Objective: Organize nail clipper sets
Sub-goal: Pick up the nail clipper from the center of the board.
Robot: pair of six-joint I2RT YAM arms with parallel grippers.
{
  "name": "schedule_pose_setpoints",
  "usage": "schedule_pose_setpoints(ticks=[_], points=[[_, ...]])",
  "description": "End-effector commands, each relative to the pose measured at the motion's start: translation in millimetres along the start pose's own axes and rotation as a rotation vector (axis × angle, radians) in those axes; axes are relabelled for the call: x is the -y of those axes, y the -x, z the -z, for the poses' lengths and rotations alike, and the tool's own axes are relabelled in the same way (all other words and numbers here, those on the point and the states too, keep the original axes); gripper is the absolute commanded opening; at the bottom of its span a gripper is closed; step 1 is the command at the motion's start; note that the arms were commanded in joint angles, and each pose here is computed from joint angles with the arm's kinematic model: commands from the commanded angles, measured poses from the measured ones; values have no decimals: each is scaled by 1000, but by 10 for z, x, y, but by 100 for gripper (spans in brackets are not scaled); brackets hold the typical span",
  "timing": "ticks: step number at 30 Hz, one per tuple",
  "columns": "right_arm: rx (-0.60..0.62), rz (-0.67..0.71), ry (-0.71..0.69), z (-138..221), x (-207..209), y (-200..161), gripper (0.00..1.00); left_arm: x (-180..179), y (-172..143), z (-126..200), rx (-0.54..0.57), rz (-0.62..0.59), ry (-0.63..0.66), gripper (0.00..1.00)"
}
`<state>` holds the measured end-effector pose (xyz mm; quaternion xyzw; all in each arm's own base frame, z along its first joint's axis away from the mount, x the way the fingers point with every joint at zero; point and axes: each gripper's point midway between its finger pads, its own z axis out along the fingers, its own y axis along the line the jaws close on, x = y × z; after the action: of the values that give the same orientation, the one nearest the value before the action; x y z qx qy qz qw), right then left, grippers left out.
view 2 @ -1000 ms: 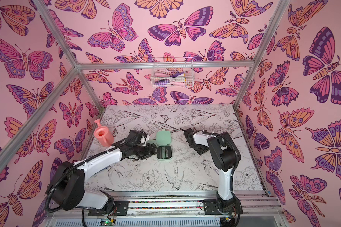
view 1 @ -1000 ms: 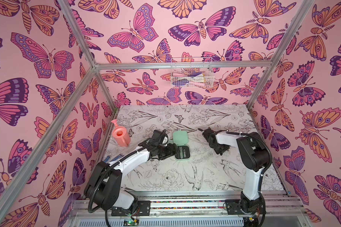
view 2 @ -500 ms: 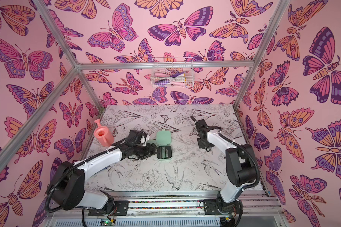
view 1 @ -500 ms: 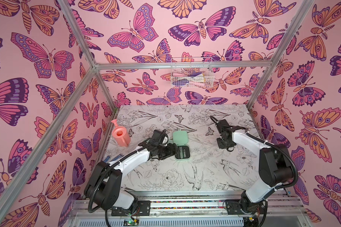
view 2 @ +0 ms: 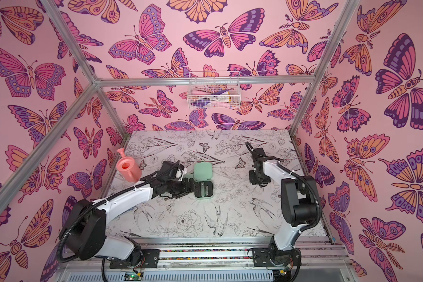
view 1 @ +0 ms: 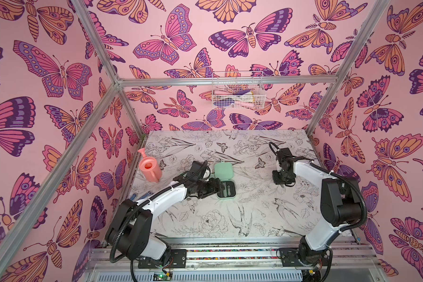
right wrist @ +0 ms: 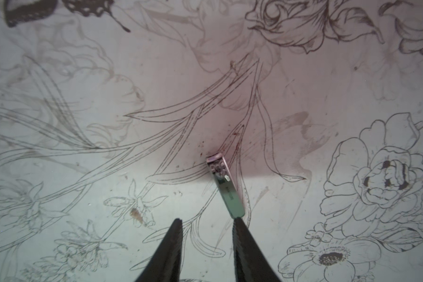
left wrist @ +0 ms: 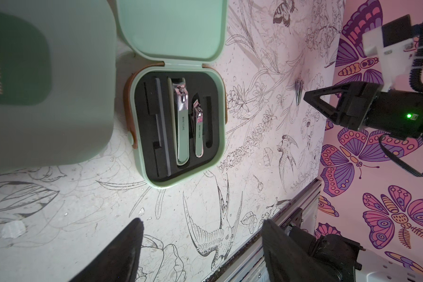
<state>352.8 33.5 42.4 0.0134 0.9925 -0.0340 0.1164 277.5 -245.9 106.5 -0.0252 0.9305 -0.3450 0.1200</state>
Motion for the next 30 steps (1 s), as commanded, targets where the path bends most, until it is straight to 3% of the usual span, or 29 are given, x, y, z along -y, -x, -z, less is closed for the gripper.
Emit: schedule_pose_setpoints(ticks=[1, 22, 30], points=[[5, -4, 22, -26, -29, 73, 37, -6, 11, -19, -3, 10, 20, 78], [-15, -23, -11, -169, 93, 144, 37, 16, 14, -37, -11, 10, 16, 76], [-38, -33, 7, -286, 89, 141, 32, 35, 24, -27, -8, 7, 12, 76]])
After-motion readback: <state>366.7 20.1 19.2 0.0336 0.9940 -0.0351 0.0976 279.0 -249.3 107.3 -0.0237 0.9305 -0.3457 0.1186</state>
